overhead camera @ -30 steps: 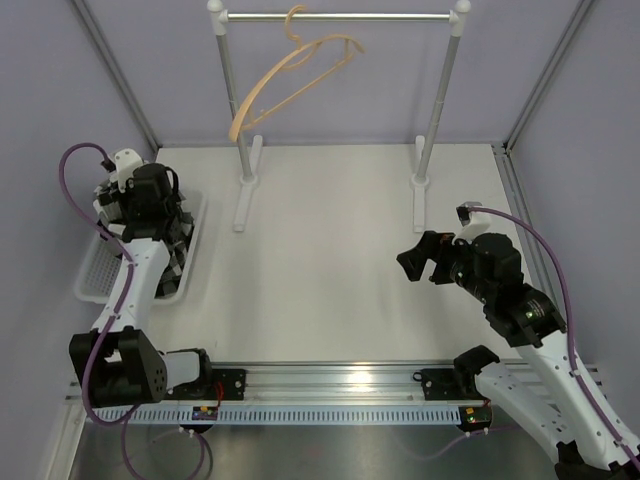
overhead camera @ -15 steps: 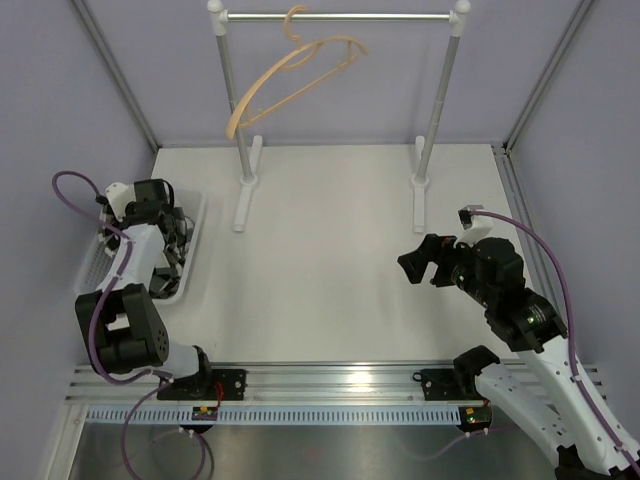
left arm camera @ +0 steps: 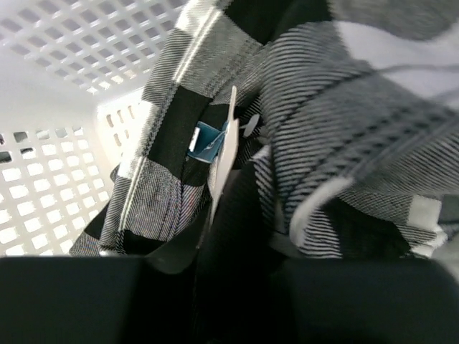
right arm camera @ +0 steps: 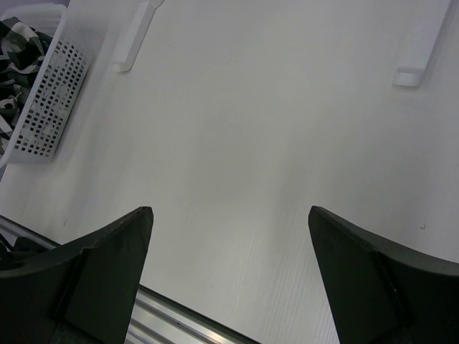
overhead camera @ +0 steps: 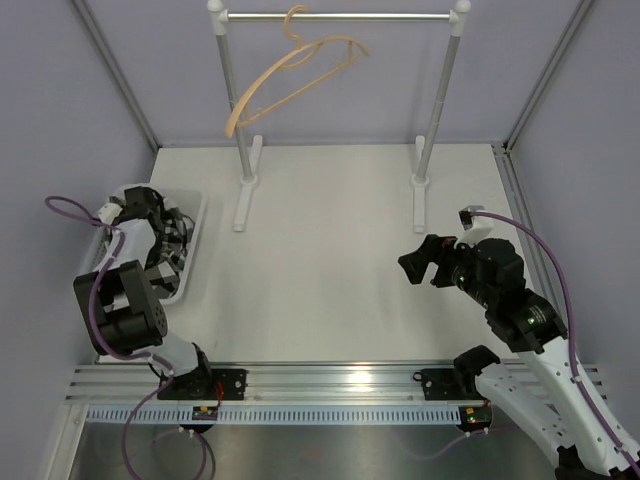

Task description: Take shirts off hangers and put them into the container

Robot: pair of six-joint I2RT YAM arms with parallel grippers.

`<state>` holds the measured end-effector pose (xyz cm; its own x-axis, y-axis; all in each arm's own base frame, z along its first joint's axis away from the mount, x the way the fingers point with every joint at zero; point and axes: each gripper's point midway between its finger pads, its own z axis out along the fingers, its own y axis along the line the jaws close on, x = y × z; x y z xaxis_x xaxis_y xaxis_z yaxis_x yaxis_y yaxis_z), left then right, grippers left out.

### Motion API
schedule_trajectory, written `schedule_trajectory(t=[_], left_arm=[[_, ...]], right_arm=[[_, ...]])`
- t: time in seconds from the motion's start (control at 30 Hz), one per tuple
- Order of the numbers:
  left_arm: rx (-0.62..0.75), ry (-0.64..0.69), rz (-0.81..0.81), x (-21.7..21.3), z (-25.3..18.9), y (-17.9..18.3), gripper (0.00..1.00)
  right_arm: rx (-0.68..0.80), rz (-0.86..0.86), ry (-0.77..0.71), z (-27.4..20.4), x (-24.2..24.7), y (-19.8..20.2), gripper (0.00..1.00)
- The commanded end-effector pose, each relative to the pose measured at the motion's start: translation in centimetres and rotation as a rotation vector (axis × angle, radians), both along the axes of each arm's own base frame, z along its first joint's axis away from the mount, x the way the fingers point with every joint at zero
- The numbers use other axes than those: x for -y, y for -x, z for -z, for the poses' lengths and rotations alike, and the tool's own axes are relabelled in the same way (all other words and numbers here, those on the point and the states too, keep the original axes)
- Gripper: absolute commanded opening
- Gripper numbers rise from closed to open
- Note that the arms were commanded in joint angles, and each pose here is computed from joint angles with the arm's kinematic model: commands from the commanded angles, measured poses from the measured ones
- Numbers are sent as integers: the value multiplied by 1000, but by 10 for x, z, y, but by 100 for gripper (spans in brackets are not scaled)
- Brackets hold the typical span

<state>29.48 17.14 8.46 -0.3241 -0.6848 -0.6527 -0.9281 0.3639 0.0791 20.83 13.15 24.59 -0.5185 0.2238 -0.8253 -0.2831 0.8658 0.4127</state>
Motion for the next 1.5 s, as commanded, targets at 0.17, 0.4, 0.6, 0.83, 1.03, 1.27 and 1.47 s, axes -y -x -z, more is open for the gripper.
schedule_trajectory(t=[0.17, 0.4, 0.6, 0.83, 1.03, 1.27, 1.47], left_arm=[[188, 38, 23, 7, -53, -6, 64], [345, 6, 188, 22, -123, -23, 91], [391, -153, 385, 22, -178, -65, 90], [402, -225, 399, -1, -173, -124, 77], [330, -180, 376, -11, -111, -152, 72], [251, 88, 214, 1, -4, -119, 67], [159, 192, 164, 13, 43, -101, 66]], right_arm=[[37, -2, -16, -8, -1, 1, 99], [35, 3, -16, -11, 0, 1, 100], [29, 0, -24, -13, -2, -1, 99], [4, -1, -16, -13, -3, -1, 99], [-9, 15, -13, -13, -2, -3, 99], [-21, 16, -30, -11, -4, -3, 99], [-13, 23, -24, -12, 0, 1, 99]])
